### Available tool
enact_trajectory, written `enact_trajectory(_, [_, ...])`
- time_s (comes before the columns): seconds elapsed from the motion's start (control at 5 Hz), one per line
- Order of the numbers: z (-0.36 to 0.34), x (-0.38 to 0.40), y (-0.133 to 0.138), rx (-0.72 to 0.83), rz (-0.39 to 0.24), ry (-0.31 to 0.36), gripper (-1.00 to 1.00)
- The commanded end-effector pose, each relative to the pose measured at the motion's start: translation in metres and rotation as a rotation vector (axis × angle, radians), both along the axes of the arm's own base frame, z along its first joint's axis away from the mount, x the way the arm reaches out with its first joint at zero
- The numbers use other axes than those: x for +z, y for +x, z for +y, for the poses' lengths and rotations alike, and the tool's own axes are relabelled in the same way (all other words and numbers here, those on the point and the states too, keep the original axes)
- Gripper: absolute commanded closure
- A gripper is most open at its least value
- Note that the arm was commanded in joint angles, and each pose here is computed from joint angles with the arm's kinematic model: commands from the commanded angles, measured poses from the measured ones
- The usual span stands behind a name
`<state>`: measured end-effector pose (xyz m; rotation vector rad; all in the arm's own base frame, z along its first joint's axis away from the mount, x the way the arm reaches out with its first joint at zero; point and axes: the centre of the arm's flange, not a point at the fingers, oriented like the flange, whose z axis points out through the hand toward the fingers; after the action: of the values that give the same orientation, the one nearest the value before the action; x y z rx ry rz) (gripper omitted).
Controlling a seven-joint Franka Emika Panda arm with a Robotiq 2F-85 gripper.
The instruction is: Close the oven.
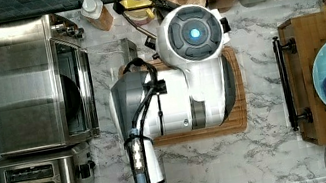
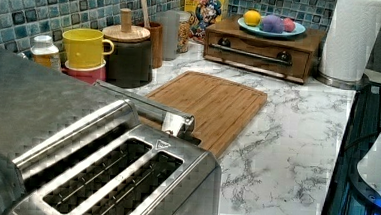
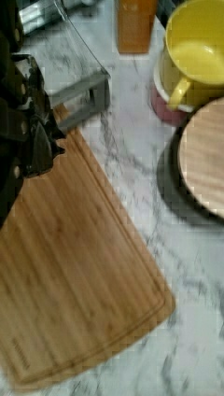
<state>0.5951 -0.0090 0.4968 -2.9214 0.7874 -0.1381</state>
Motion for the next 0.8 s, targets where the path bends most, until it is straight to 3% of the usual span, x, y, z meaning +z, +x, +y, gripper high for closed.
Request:
enact_trajectory(0.2, [-0.053, -0.078, -0.038, 0.262, 0.027, 0.238, 1.0])
enact_trajectory(0.4, [-0.052, -0.091, -0.042, 0.37, 0.015, 0.348, 1.0])
enact_trajectory(0.8, [-0.008, -0.115, -0.067, 0.528, -0.114, 0.412, 1.0])
